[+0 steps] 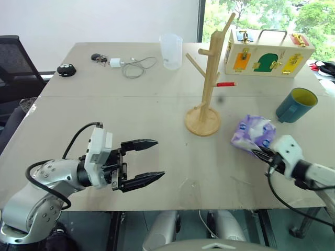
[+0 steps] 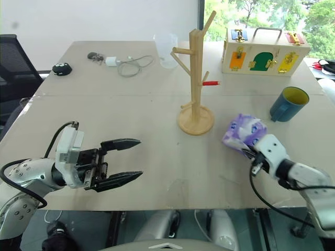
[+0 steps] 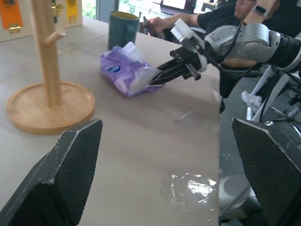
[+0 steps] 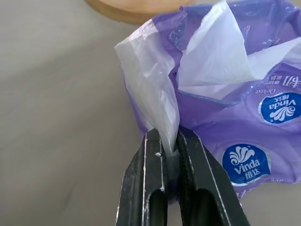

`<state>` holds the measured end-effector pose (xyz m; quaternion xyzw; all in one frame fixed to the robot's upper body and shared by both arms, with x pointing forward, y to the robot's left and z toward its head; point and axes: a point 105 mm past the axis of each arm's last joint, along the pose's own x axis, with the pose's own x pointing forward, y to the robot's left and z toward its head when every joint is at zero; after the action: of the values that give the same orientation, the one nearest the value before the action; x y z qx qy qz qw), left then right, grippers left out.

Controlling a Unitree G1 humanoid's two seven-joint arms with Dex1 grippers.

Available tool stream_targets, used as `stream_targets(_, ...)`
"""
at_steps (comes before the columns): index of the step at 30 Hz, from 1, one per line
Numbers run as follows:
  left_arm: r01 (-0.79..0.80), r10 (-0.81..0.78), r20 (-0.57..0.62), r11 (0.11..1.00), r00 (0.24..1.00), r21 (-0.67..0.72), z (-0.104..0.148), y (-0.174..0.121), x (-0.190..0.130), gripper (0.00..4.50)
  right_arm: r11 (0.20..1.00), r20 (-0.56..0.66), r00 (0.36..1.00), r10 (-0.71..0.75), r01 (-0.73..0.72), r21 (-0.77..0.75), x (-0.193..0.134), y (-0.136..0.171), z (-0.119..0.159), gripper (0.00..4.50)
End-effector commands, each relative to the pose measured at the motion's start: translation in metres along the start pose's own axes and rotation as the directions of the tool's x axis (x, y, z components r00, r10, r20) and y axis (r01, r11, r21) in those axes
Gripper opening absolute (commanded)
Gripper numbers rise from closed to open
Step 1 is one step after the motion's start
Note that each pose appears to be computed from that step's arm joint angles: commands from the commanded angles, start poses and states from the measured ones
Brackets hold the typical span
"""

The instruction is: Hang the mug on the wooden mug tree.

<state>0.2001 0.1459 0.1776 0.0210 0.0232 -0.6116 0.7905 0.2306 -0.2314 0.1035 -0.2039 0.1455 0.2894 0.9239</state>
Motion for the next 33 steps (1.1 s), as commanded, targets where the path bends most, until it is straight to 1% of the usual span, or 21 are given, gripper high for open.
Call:
stream_targets(1, 0.045, -0.046, 0.028, 0.999, 0.999, 0.011, 0.004, 0.0, 0.007, 4.5, 0.985, -0.011, 0.987, -0.162, 0.162, -0.056, -0.046, -0.027, 0.003, 0.03)
stream_targets(4, 0.068, -0.069, 0.044, 0.998, 0.997, 0.006, 0.004, 0.003, 0.012, 4.5, 0.947, -0.076, 0.945, -0.318, 0.314, -0.067, -0.077, -0.055, -0.013, 0.03)
stream_targets(6, 0.092, -0.092, 0.049, 0.996, 0.995, 0.005, 0.003, 0.003, 0.016, 4.5, 0.918, -0.102, 0.914, -0.393, 0.384, -0.097, -0.084, -0.072, -0.021, 0.03)
stream_targets(8, 0.11, -0.11, 0.062, 0.994, 0.992, 0.009, 0.005, 0.004, 0.021, 4.5, 0.904, -0.106, 0.898, -0.427, 0.419, -0.084, -0.076, -0.084, -0.027, 0.03)
stream_targets(10, 0.128, -0.128, 0.071, 0.992, 0.989, 0.014, 0.007, 0.003, 0.026, 4.5, 0.912, -0.128, 0.903, -0.41, 0.407, -0.047, -0.06, -0.09, -0.037, 0.03)
stream_targets(12, 0.148, -0.149, 0.08, 0.989, 0.986, 0.017, 0.008, 0.001, 0.029, 4.5, 0.911, -0.135, 0.902, -0.411, 0.413, -0.011, -0.052, -0.099, -0.044, 0.03)
stream_targets(13, 0.156, -0.157, 0.088, 0.988, 0.984, 0.02, 0.01, 0.0, 0.031, 4.5, 0.911, -0.14, 0.902, -0.409, 0.412, -0.008, -0.049, -0.103, -0.046, 0.55)
stream_targets(14, 0.162, -0.163, 0.094, 0.987, 0.982, 0.021, 0.011, -0.001, 0.032, 4.5, 0.917, -0.145, 0.906, -0.397, 0.397, -0.03, -0.048, -0.105, -0.046, 0.7)
stream_targets(15, 0.168, -0.169, 0.097, 0.986, 0.981, 0.022, 0.012, -0.002, 0.032, 4.5, 0.921, -0.145, 0.909, -0.39, 0.388, -0.039, -0.048, -0.106, -0.043, 1.01)
stream_targets(16, 0.168, -0.17, 0.097, 0.985, 0.981, 0.023, 0.012, -0.003, 0.032, 4.5, 0.921, -0.143, 0.91, -0.389, 0.384, -0.058, -0.05, -0.108, -0.038, 1.44)
stream_targets(18, 0.163, -0.165, 0.093, 0.986, 0.982, 0.025, 0.011, -0.003, 0.031, 4.5, 0.926, -0.142, 0.915, -0.377, 0.37, -0.072, -0.057, -0.107, -0.023, 2.34)
stream_targets(19, 0.156, -0.158, 0.09, 0.987, 0.983, 0.027, 0.011, -0.002, 0.03, 4.5, 0.935, -0.139, 0.925, -0.354, 0.347, -0.067, -0.061, -0.104, -0.014, 2.88)
stream_targets(20, 0.143, -0.145, 0.087, 0.989, 0.986, 0.032, 0.01, 0.0, 0.03, 4.5, 0.943, -0.118, 0.936, -0.333, 0.329, -0.051, -0.065, -0.101, -0.001, 3.39)
stream_targets(21, 0.127, -0.129, 0.089, 0.991, 0.988, 0.03, 0.009, 0.001, 0.031, 4.5, 0.953, -0.083, 0.95, -0.301, 0.303, 0.011, -0.069, -0.097, 0.014, 3.86)
stream_targets(22, 0.109, -0.112, 0.091, 0.993, 0.99, 0.033, 0.008, 0.003, 0.032, 4.5, 0.966, -0.05, 0.968, -0.245, 0.248, 0.069, -0.071, -0.089, 0.028, 3.86)
stream_targets(24, 0.085, -0.088, 0.094, 0.996, 0.992, 0.04, 0.006, 0.005, 0.034, 4.5, 0.982, -0.004, 0.989, -0.147, 0.147, 0.121, -0.067, -0.074, 0.049, 3.86)
stream_targets(26, 0.08, -0.083, 0.094, 0.996, 0.992, 0.04, 0.004, 0.006, 0.035, 4.5, 0.978, 0.034, 0.993, -0.111, 0.103, 0.18, -0.053, -0.067, 0.06, 3.86)
stream_targets(27, 0.074, -0.078, 0.097, 0.996, 0.992, 0.044, 0.004, 0.006, 0.036, 4.5, 0.975, 0.048, 0.992, -0.119, 0.107, 0.194, -0.043, -0.067, 0.063, 3.86)
stream_targets(28, 0.069, -0.074, 0.102, 0.996, 0.992, 0.048, 0.005, 0.007, 0.036, 4.5, 0.968, 0.038, 0.986, -0.162, 0.151, 0.202, -0.03, -0.072, 0.06, 3.86)
stream_targets(30, 0.058, -0.064, 0.108, 0.996, 0.992, 0.061, 0.006, 0.008, 0.036, 4.5, 0.958, 0.028, 0.978, -0.205, 0.195, 0.212, -0.004, -0.077, 0.053, 3.86)
stream_targets(33, 0.037, -0.044, 0.108, 0.997, 0.993, 0.071, 0.007, 0.009, 0.032, 4.5, 0.945, 0.021, 0.971, -0.238, 0.226, 0.235, 0.017, -0.082, 0.041, 3.86)
